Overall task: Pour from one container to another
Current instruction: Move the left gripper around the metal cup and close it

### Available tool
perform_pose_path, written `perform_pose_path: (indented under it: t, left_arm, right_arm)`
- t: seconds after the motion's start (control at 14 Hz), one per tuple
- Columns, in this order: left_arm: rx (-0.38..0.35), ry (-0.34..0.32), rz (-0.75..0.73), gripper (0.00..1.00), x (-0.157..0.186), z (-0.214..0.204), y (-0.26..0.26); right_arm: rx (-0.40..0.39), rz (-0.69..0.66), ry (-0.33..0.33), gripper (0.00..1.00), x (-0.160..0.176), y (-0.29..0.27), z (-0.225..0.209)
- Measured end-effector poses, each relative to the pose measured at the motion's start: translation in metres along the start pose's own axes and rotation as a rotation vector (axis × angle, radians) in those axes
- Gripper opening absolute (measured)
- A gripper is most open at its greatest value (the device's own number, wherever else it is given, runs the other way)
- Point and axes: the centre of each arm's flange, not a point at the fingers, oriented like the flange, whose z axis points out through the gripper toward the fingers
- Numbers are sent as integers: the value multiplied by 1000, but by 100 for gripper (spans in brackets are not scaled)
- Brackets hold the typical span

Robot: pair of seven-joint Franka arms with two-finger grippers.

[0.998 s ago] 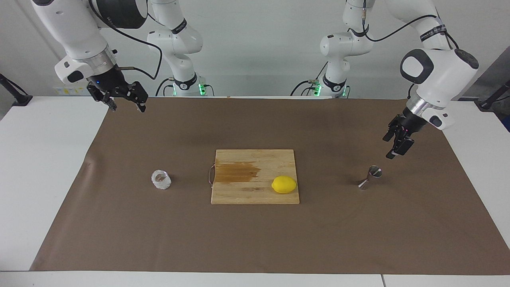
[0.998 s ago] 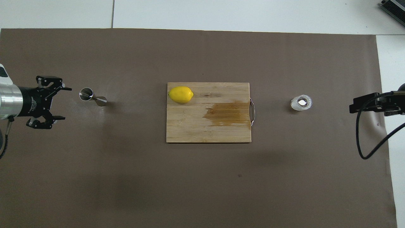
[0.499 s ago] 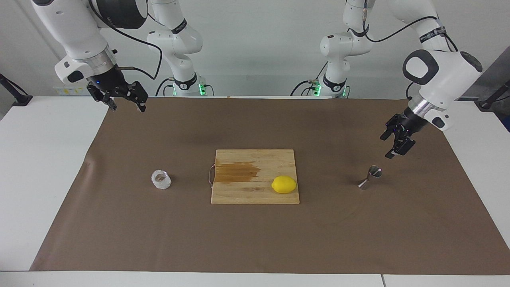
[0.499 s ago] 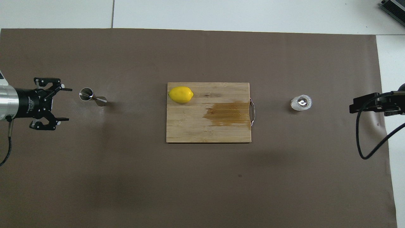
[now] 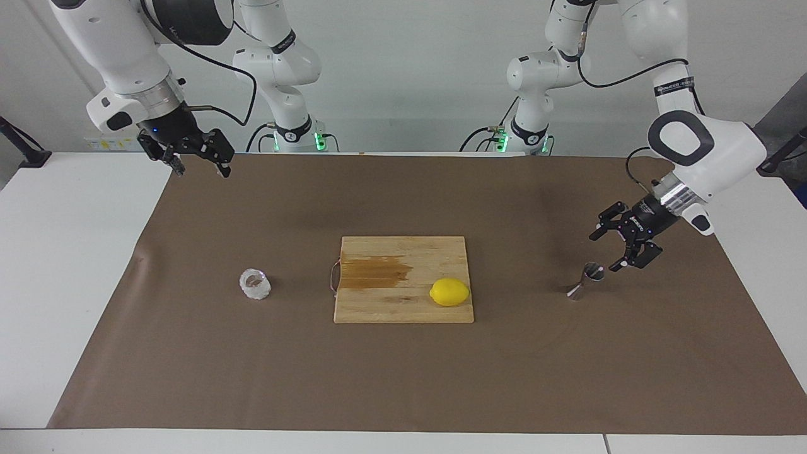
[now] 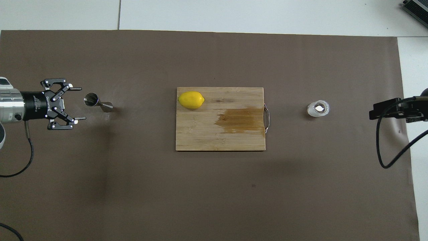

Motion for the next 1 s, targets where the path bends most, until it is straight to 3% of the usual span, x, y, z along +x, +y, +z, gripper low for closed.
perform_pose_path:
  t: [0.36, 1.0]
  left_arm:
    - [-92, -66, -123, 100, 22, 14, 10]
    - [-104, -81, -172, 100, 31, 30, 7]
  right_arm:
    - [0, 0, 0, 100, 0, 0, 0]
    - [0, 0, 0, 100, 0, 0, 0]
